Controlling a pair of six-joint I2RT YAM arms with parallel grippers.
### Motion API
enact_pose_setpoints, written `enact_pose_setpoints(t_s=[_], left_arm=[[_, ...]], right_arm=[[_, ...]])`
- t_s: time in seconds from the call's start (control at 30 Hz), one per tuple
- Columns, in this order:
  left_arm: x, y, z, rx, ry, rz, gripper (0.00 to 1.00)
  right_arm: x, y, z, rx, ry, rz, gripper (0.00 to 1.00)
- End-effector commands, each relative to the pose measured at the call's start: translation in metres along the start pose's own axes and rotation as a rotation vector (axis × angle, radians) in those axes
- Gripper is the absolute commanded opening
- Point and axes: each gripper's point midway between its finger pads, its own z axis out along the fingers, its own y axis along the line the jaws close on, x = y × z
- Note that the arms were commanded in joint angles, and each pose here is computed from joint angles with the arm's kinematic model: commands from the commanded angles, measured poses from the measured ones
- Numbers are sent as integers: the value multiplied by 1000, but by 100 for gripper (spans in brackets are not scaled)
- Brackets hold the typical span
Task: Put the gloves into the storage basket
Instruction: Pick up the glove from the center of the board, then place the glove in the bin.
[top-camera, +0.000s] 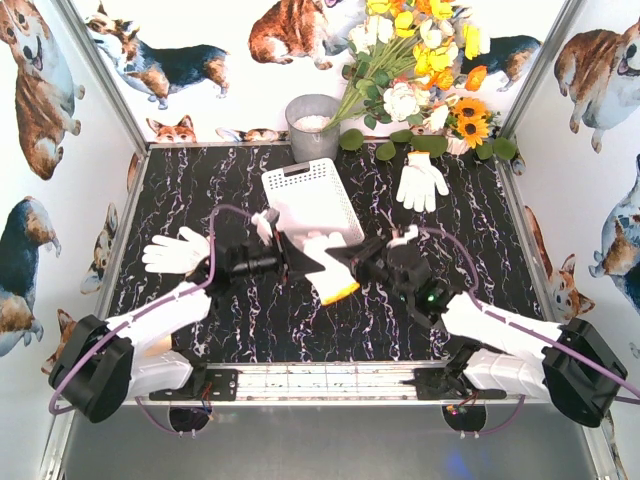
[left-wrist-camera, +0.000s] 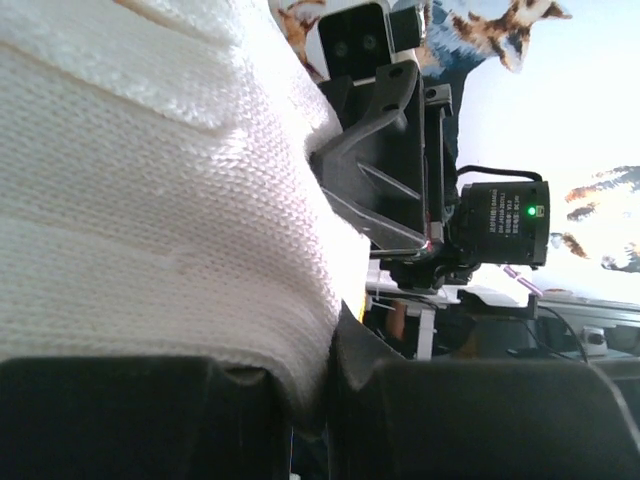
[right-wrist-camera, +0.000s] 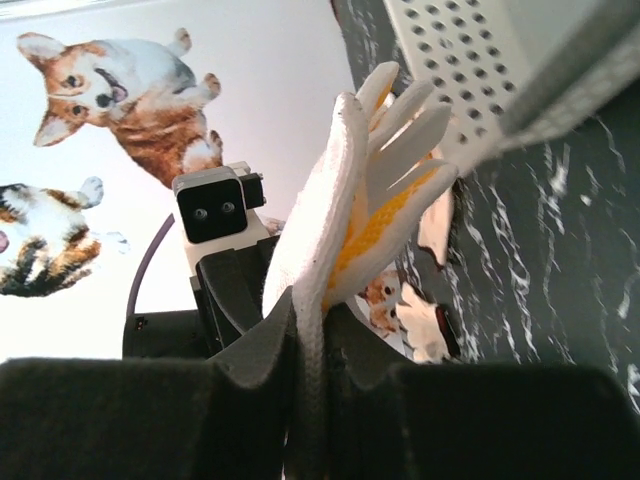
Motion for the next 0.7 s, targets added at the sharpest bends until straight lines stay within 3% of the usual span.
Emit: enact_pose_setpoints(t_s=[0.0,0.33,0.67], left_arm=[[-27,-10,1,-8,-3,119,0],[-106,-18,27,-57,-29,327,9],[-181,41,53,-263,-34,407,12]], right_arm=[[-5,55,7,-119,4,-136,0],[-41,74,73,-94,-10,-334,0],[-87,53,135,22,-58,-547,0]])
